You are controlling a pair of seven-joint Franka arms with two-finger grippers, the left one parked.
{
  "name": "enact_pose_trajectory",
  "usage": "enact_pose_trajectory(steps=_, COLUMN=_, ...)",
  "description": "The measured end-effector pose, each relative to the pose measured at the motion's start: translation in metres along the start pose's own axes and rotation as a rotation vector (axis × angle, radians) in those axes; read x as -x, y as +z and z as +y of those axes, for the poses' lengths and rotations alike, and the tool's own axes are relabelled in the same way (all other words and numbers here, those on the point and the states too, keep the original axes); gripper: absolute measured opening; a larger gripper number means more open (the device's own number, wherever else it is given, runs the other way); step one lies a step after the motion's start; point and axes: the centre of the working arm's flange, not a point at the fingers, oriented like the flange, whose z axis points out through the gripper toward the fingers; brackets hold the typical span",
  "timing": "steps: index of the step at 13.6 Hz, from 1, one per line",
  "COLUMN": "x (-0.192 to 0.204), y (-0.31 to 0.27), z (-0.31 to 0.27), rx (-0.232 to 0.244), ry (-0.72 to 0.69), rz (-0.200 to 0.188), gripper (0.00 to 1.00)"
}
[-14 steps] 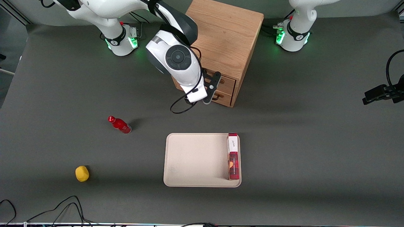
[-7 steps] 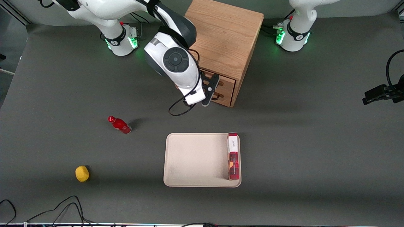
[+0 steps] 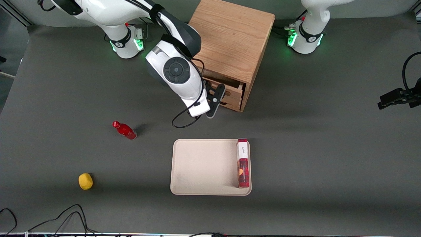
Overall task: Open upper drawer
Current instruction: 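Pull the upper drawer handle outward from the cabinet with the right gripper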
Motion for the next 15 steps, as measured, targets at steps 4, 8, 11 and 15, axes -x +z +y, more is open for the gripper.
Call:
enact_pose_trajectory(steps=4, x=-0.004, y=0.004, z=0.016, rx=0.016, ry=0.002, rz=0.005, gripper=1.0)
enact_pose_trajectory(steps=8, x=-0.001, y=0.001, z=0.03, rx=0.026, ry=0.003, rz=0.01, gripper=1.0)
enact_pose_trajectory(steps=11, x=0.0, y=-0.001, z=0.037, rx=0.031, ry=-0.004, rz=0.013, gripper=1.0)
enact_pose_trajectory(steps=15, x=0.004, y=-0.005, z=0.047, rx=0.035, ry=-0.007, rz=0.02, gripper=1.0)
